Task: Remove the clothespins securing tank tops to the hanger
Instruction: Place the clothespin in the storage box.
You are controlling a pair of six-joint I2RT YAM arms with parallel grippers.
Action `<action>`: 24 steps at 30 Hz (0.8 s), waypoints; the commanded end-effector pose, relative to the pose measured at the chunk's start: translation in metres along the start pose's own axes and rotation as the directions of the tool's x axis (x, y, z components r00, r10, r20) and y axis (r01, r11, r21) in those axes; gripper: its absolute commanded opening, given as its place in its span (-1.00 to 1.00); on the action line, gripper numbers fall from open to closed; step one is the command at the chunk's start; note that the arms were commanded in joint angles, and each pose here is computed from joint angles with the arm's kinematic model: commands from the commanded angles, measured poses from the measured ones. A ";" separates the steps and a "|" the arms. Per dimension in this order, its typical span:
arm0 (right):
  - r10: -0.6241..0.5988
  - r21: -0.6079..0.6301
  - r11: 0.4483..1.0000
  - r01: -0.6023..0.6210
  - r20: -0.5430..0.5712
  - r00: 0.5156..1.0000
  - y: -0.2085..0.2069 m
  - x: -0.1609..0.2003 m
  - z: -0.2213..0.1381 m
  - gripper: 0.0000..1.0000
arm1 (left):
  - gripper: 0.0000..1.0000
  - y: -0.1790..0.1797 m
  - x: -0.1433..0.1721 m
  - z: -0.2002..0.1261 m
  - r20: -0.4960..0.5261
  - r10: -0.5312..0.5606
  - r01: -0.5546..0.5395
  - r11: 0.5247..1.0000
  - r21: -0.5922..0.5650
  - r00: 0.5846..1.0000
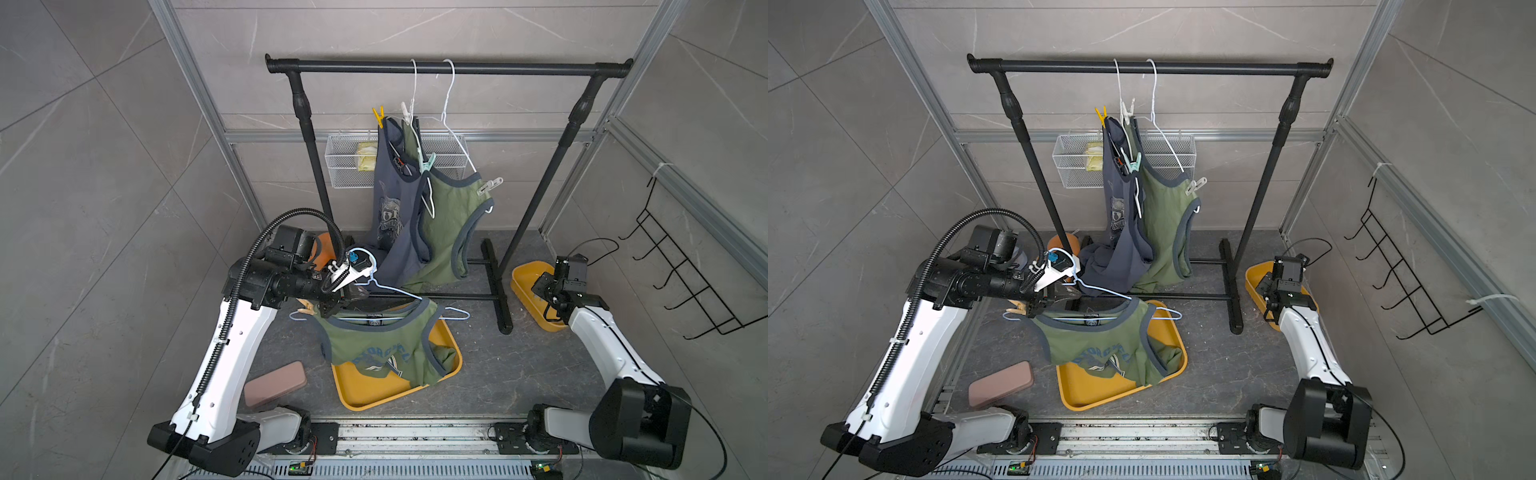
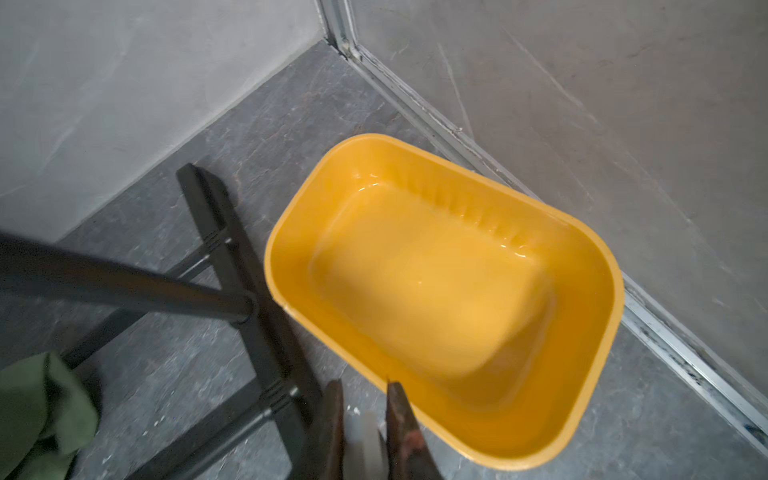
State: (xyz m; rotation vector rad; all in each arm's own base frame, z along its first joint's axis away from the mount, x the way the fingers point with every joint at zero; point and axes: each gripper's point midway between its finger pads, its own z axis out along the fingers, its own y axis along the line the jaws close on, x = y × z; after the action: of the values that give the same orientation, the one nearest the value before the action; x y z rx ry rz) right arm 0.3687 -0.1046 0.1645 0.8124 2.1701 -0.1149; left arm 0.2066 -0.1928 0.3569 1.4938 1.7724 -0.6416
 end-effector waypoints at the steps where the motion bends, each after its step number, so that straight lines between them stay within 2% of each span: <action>1: 0.045 0.042 0.998 -0.049 0.088 0.995 -0.003 -0.029 0.018 -1.00 | -1.00 -0.004 -0.016 -0.004 0.068 0.024 -0.025 1.000 0.012 0.997; 7: 0.034 0.135 0.990 -0.038 0.028 0.999 -0.017 -0.019 0.065 -1.00 | -1.00 0.001 -0.019 0.001 0.073 0.011 -0.013 1.000 0.022 0.997; 16: 0.084 0.167 0.983 -0.072 -0.067 0.994 -0.035 -0.002 0.101 -0.99 | -1.00 0.005 -0.015 0.009 0.060 -0.012 0.010 0.999 0.038 0.998; 21: 0.121 0.164 0.981 -0.102 -0.113 0.986 -0.042 0.009 0.115 -0.79 | -1.00 0.007 -0.015 0.011 0.063 -0.017 0.015 0.999 0.033 0.998; 24: 0.119 0.156 0.983 -0.098 -0.134 0.984 -0.040 0.013 0.119 -0.53 | -1.00 0.006 -0.015 0.012 0.064 -0.015 0.013 0.999 0.038 0.998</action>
State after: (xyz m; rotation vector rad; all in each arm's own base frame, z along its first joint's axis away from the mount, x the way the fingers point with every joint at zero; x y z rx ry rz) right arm 0.4081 -0.1719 0.0656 1.0455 2.2678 -0.2128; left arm 0.2198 -0.2040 0.3516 1.4813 1.7838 -0.6863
